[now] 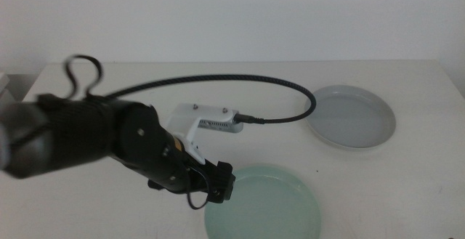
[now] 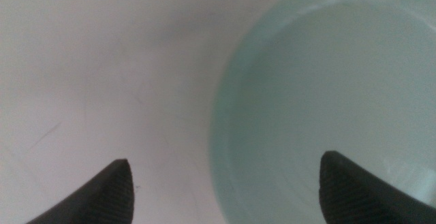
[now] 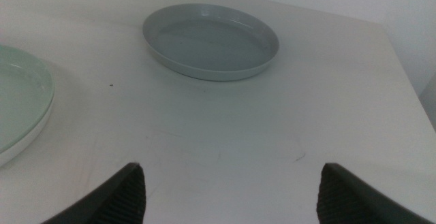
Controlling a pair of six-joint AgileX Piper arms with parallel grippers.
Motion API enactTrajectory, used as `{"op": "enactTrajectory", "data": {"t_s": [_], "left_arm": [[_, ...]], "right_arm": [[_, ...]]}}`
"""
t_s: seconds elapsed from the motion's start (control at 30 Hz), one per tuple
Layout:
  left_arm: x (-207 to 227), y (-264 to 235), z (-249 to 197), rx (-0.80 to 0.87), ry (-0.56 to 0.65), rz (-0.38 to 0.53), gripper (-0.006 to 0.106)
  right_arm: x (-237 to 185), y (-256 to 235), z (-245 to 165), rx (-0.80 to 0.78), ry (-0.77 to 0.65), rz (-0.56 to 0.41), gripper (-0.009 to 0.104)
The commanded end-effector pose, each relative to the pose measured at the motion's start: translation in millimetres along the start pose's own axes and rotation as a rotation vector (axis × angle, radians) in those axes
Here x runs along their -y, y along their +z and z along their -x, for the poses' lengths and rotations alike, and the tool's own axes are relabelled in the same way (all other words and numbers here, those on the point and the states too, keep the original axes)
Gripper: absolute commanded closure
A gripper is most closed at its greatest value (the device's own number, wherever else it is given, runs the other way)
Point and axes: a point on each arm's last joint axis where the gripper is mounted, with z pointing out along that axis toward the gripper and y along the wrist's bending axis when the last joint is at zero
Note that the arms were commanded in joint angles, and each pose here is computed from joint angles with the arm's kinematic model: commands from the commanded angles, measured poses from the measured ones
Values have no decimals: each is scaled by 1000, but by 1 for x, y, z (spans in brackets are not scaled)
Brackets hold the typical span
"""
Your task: Stack the three bowls on top of each other.
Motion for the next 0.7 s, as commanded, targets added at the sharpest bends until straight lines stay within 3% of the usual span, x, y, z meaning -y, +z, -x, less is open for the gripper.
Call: {"op": "enactTrajectory", "data": {"t_s": [0.0, 0.33, 0.67], "left_arm": [[14, -41, 13, 105, 62, -53, -4], [27, -165, -24, 200, 350, -121, -4], [24, -245, -81, 353, 422, -160, -4]], "right_arm": [[3, -3, 7, 83, -15, -41, 31], [3, -3, 7, 83, -15, -41, 31], [3, -3, 7, 83, -15, -41, 31]]}}
